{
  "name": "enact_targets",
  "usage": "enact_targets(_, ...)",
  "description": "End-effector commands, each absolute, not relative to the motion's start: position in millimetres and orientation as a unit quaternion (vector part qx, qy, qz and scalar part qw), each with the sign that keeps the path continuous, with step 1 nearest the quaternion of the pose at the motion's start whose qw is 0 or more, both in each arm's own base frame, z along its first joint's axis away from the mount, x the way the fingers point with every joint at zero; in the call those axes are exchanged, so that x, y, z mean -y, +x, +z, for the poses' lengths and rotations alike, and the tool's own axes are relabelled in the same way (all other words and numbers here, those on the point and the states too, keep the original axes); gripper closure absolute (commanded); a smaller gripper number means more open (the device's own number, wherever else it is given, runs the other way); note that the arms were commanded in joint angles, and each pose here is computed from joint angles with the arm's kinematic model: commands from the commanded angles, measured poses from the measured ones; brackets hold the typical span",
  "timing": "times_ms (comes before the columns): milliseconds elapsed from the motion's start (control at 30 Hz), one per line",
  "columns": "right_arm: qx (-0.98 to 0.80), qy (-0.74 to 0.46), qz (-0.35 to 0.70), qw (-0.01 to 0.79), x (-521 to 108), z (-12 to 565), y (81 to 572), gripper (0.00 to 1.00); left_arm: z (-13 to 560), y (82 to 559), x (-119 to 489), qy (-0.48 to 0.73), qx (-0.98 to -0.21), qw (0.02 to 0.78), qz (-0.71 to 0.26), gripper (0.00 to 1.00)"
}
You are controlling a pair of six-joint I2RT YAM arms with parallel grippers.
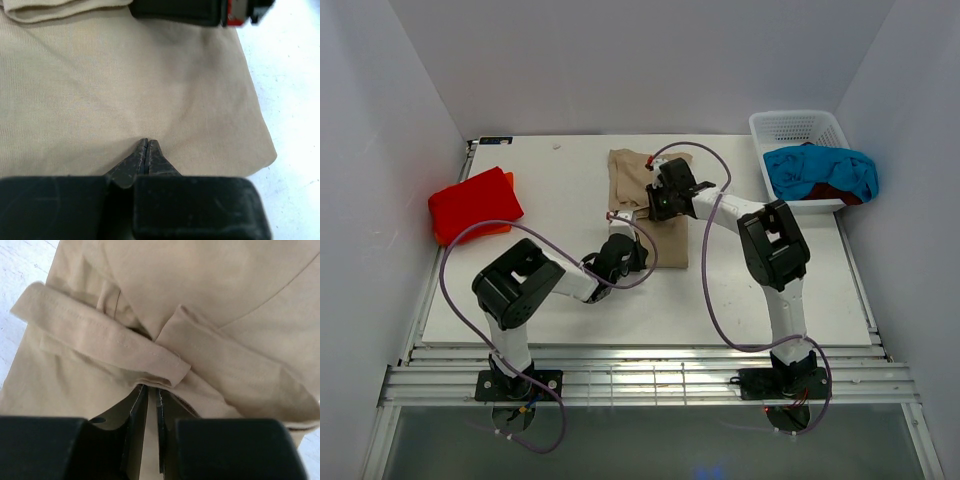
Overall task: Fold and stack the t-shirts
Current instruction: Fold the tshirt
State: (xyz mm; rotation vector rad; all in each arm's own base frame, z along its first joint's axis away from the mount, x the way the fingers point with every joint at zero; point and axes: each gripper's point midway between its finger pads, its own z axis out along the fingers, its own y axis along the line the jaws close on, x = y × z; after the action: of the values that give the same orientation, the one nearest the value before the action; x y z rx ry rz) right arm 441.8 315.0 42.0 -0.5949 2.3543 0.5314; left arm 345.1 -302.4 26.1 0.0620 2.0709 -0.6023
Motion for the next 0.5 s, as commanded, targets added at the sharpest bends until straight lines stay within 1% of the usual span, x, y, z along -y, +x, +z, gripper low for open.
enact_targets(0, -0.888, -0.227, 0.204, 0.345, -322, 55, 459, 0.83, -1, 311, 293, 0.032, -0.874, 0.427, -0.229, 1.00)
enact_targets(200, -0.884, -0.224, 0.182, 0.367, -320, 64, 478, 0.83, -19, 278, 281, 0.020, -0.888, 0.402, -0.223, 1.00)
enact_targets(333, -0.875, -0.226, 0.168, 0.395, -319, 91, 491, 0.82, -32, 249, 277, 0.021, -0.897, 0.381, -0.222, 1.00)
enact_targets(467, -0.868, -0.227, 0.163, 0.411, -317, 116, 494, 0.82, -37, 230, 273, 0.023, -0.901, 0.372, -0.220, 1.00)
